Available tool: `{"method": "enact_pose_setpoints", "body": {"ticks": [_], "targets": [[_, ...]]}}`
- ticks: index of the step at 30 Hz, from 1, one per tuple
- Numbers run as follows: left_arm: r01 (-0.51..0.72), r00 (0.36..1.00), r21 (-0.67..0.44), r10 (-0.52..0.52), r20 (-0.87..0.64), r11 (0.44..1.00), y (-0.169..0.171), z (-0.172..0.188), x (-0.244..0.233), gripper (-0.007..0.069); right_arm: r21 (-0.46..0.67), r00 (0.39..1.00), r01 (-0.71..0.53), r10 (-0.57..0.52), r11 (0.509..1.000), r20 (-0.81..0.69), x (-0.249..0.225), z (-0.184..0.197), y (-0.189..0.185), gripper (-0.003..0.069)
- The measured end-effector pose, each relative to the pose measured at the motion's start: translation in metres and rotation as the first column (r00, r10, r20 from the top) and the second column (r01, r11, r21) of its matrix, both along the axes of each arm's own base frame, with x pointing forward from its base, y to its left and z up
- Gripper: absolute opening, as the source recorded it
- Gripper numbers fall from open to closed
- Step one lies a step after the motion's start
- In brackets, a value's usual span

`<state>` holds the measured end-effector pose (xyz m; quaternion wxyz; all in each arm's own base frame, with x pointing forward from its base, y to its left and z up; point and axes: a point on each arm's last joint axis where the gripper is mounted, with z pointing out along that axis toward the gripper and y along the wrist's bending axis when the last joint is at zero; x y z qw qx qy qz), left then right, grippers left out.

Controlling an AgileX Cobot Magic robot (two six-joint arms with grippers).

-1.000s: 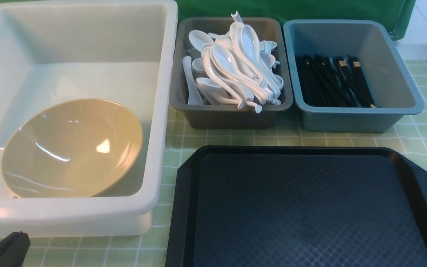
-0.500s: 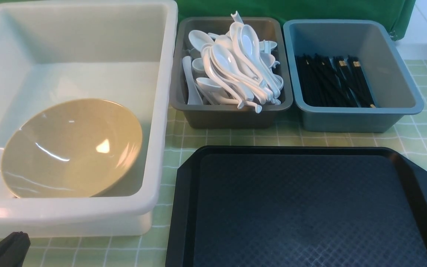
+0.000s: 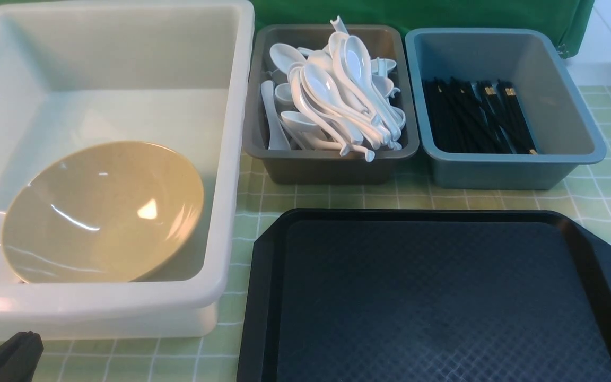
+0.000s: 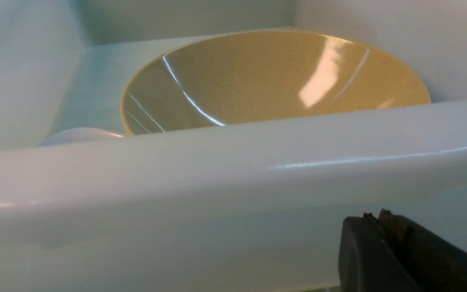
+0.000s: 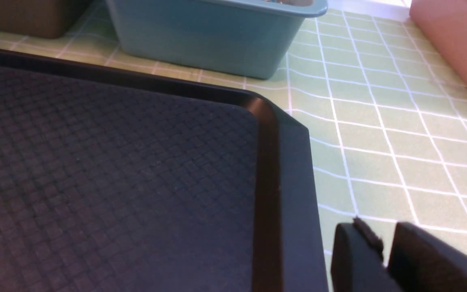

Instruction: On green table put chopsticks spoon bowls plates into blue grey white boxes.

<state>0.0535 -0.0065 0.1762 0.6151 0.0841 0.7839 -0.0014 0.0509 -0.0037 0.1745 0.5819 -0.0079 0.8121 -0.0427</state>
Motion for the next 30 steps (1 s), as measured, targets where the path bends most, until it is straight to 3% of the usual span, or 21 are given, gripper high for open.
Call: {"method": "enact_pose_setpoints", "body": {"ticks": [30], "targets": [[0.0, 1.0, 0.0, 0.0, 0.0, 1.0, 0.0, 0.0, 0.0, -0.0001, 0.002, 1.0, 0.001, -0.001, 1.0, 0.0, 0.0, 0.0, 0.0, 0.0167]]}}
